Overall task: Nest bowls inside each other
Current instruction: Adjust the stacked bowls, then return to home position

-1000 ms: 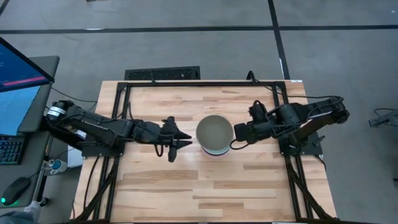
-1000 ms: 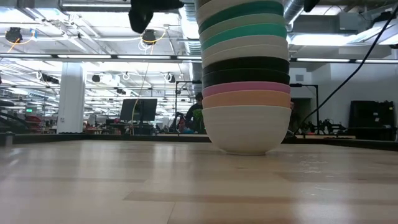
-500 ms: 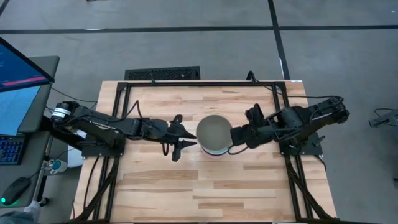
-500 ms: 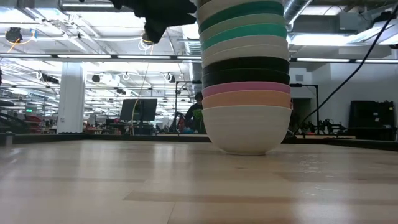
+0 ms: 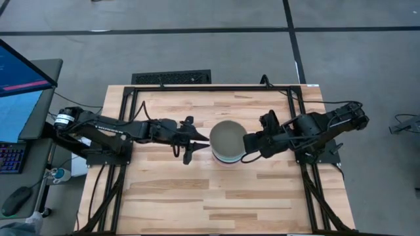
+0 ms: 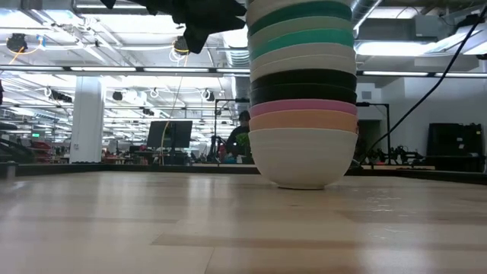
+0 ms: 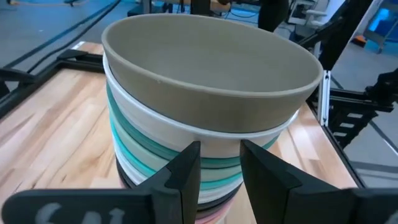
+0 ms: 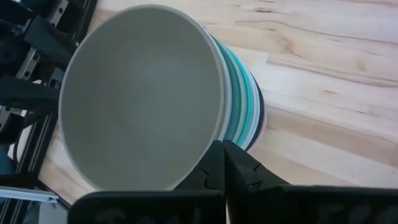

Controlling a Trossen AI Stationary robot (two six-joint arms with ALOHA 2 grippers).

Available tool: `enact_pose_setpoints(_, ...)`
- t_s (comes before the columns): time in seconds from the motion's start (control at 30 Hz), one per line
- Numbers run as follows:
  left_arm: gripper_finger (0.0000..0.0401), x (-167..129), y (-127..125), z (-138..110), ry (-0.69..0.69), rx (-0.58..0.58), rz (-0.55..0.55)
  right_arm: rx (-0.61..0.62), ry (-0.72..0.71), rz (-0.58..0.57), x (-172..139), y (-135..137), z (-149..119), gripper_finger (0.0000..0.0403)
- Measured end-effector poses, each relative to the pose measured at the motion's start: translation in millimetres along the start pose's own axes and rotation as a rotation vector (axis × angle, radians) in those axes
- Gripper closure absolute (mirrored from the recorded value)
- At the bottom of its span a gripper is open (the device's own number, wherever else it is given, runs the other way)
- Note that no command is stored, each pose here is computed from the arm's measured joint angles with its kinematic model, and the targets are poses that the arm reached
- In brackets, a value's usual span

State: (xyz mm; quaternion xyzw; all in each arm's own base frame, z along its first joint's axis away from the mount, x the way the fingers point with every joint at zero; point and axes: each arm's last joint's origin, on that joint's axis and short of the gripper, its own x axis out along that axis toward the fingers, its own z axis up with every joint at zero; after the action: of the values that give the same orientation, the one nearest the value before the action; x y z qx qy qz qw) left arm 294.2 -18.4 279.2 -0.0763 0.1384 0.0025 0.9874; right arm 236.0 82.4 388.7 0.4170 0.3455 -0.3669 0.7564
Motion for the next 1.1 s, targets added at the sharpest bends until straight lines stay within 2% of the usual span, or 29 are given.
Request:
enact_pose_setpoints(0.2,0.0299,0,0,-2,0.021,-0.007,-0.023,-0.004,0.001,-0.008,0,-1,0,0.0392)
enact_pose_setpoints(0.33,0.0299,-1,2,-14,0.149,-0.033,0.002,-0.019,-0.022,-0.052,-1,-6,-1,0.0392)
enact_pose_setpoints(0.4,0.0299,-2,-1,-19,0.197,-0.088,-0.007,-0.026,-0.084,-0.015,-9,-8,-4,0.0392)
enact_pose_setpoints(0.47,0.0299,-5,-8,-14,0.161,-0.135,-0.052,-0.024,-0.177,0.061,-21,-9,-4,0.0392)
enact_pose_setpoints(0.53,0.0299,-15,-18,4,0.029,-0.170,-0.139,-0.058,-0.285,0.146,-37,-11,-4,0.0392)
enact_pose_setpoints(0.63,0.0299,-47,-28,40,-0.237,-0.205,-0.287,-0.156,-0.441,0.284,-71,-16,3,0.0392)
enact_pose_setpoints(0.7,0.0299,-81,-31,65,-0.434,-0.194,-0.354,-0.227,-0.528,0.380,-103,-24,10,0.0392)
enact_pose_setpoints(0.73,0.0299,-99,-30,75,-0.519,-0.170,-0.352,-0.250,-0.566,0.432,-120,-30,16,0.0392)
enact_pose_setpoints(0.8,0.0299,-137,-26,86,-0.650,-0.131,-0.273,-0.326,-0.620,0.507,-150,-44,27,0.0392)
enact_pose_setpoints(0.87,0.0299,-172,-19,89,-0.711,-0.130,-0.167,-0.399,-0.594,0.605,-172,-63,39,0.0392)
enact_pose_setpoints(0.93,0.0299,-201,-14,86,-0.726,-0.194,-0.141,-0.358,-0.495,0.746,-185,-75,45,0.0392)
enact_pose_setpoints(1.0,0.0299,-228,-11,81,-0.731,-0.263,-0.198,-0.379,-0.475,0.795,-189,-77,43,0.0392)
enact_pose_setpoints(1.1,0.0299,-263,-11,76,-0.777,-0.158,-0.367,-0.653,-0.457,0.837,-188,-73,30,0.0392)
